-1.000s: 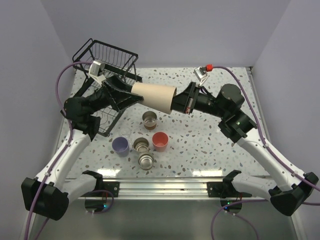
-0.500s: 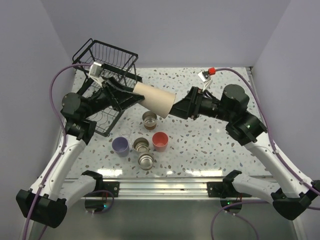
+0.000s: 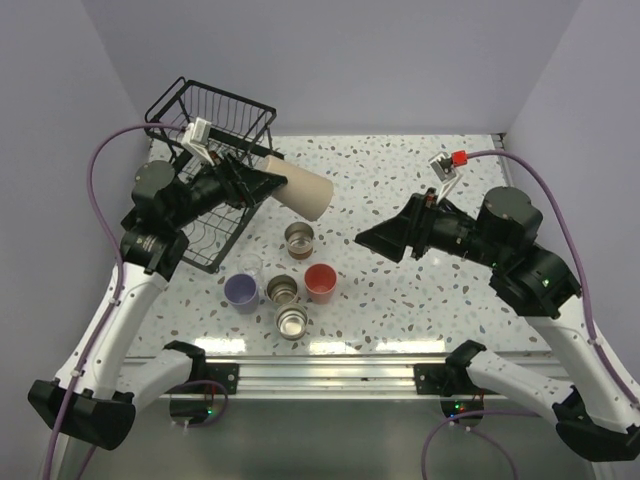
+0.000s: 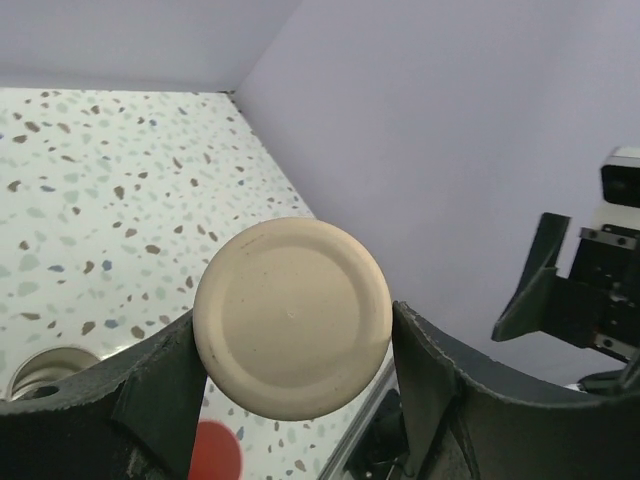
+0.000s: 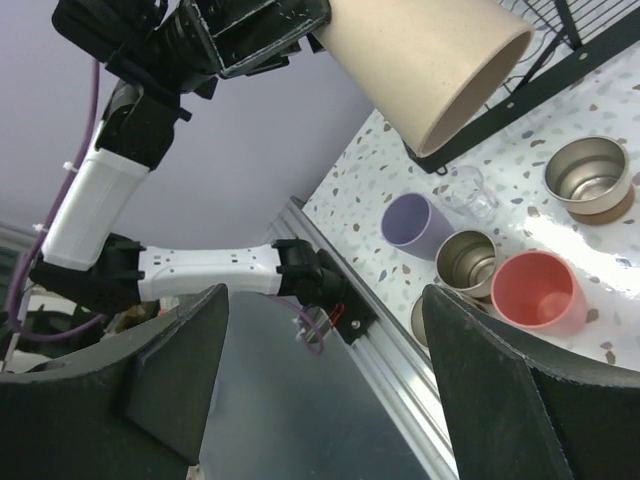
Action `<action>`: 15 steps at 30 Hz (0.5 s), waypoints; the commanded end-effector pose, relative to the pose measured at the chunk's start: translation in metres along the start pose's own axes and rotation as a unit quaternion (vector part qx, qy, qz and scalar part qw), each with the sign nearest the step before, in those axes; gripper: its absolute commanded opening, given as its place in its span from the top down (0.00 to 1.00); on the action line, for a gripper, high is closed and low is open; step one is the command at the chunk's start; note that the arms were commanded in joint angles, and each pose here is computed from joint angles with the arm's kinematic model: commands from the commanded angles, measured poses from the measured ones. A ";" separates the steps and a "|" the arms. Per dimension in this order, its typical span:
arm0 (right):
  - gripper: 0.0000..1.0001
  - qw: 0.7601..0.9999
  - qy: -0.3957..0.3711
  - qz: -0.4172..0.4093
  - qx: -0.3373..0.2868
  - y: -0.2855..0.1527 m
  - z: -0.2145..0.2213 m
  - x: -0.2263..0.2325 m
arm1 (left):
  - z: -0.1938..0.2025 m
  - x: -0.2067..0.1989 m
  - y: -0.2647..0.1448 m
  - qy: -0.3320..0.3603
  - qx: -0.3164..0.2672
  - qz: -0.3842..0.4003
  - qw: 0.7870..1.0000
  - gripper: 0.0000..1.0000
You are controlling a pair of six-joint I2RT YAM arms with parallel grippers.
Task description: Load the cups into the dish rack
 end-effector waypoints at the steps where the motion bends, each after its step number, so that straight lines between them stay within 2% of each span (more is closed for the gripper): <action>1: 0.18 0.999 -0.027 0.024 -0.005 -0.009 -0.004 0.001 | -0.014 -0.002 -0.006 0.044 -0.032 -0.052 0.997 1.00; 4: 0.18 0.999 -0.029 0.029 -0.003 -0.010 -0.004 0.001 | -0.017 0.004 -0.012 0.054 -0.039 -0.109 0.992 1.00; 10: 0.18 0.999 -0.033 0.031 -0.001 -0.010 -0.005 0.001 | -0.024 0.017 -0.032 0.089 -0.069 -0.240 0.964 1.00; 13: 0.17 0.999 -0.030 0.036 0.004 -0.008 -0.005 0.000 | -0.031 0.023 -0.048 0.105 -0.095 -0.325 0.935 1.00; 15: 0.15 0.999 -0.027 0.041 0.011 -0.006 -0.004 -0.002 | -0.040 0.028 -0.061 0.121 -0.126 -0.397 0.901 1.00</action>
Point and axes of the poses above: each gripper's point midway between its finger pads, its own y axis out along the fingers, its own x axis along the line the jaws close on, z = x × y, the point moved 9 cm from there along -y, back along the fingers, and after that the axes turned 4 degrees about -y, right-handed, at the moved point
